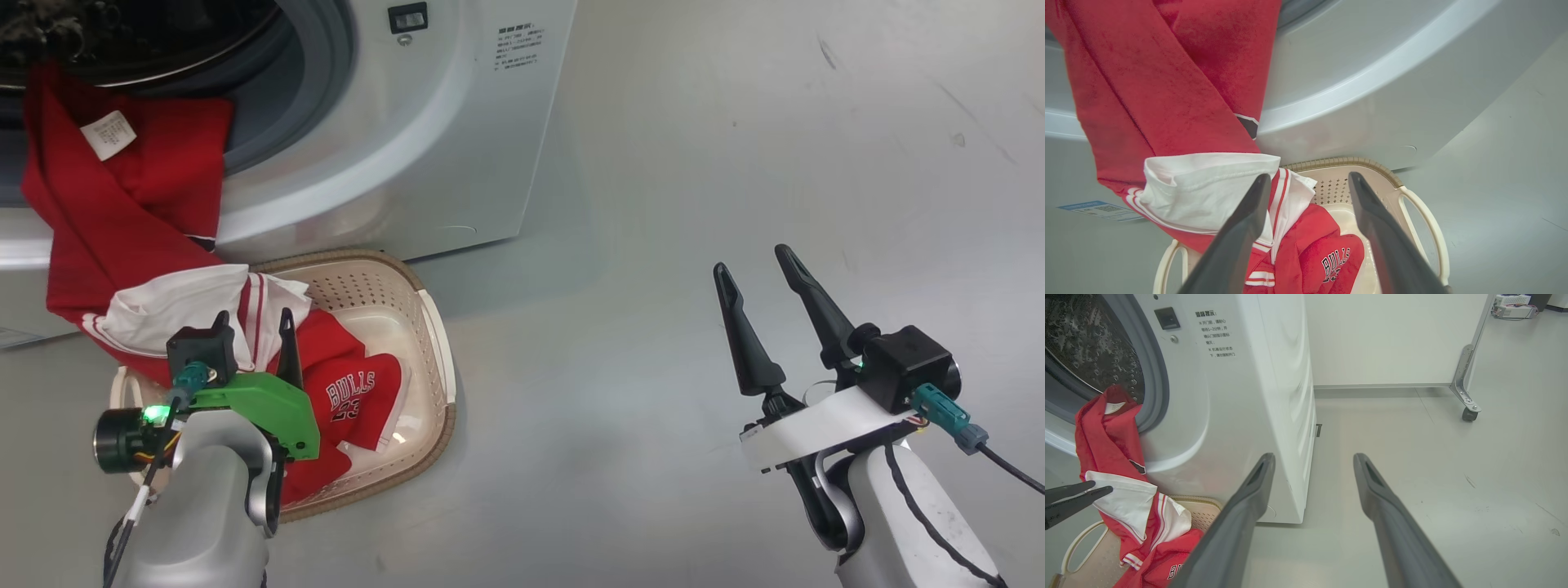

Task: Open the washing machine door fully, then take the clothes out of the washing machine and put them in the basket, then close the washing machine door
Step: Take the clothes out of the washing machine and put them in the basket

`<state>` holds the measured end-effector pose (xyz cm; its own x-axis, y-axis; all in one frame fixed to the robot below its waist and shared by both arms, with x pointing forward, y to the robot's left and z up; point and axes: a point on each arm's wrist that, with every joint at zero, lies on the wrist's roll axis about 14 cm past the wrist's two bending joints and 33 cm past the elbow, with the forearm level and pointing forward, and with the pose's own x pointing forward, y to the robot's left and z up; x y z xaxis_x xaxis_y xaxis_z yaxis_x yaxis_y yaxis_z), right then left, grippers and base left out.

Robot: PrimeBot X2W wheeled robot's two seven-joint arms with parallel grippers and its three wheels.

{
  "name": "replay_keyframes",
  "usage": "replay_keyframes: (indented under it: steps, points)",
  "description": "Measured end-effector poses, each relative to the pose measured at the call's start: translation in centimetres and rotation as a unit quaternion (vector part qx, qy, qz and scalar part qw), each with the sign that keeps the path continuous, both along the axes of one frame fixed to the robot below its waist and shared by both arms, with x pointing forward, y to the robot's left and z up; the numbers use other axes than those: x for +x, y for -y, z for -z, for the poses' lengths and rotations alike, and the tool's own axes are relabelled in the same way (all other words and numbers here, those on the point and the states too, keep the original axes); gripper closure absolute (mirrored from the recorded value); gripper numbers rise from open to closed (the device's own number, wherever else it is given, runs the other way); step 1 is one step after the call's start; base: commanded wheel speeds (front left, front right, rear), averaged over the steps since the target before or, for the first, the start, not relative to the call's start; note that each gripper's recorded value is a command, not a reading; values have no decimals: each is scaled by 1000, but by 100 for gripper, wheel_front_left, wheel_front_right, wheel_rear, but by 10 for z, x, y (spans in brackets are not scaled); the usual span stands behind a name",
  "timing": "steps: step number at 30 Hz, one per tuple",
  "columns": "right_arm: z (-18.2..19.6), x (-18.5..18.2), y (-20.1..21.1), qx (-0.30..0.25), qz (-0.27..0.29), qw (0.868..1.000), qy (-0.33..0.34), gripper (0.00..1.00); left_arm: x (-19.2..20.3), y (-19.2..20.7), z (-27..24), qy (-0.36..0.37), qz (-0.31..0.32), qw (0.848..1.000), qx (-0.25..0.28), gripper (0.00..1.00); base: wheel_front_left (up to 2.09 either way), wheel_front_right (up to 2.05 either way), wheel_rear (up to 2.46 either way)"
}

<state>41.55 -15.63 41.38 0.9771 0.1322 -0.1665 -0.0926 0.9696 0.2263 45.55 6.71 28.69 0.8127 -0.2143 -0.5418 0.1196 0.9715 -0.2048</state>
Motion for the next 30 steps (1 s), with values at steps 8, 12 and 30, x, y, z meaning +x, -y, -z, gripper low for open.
replay_keyframes:
  steps: [8,12,30]
  points:
    - [-9,-6,-6,1,-11,1000,9,0,9,-16,-42,63,-29,998,-5,0,0,0,0]
    - [-15,-11,-11,0,-19,1000,16,0,8,-23,-63,91,-42,995,-8,0,0,0,0]
    - [-38,-29,-24,5,-26,999,43,0,-18,-52,-138,196,-84,977,-10,0,0,0,0]
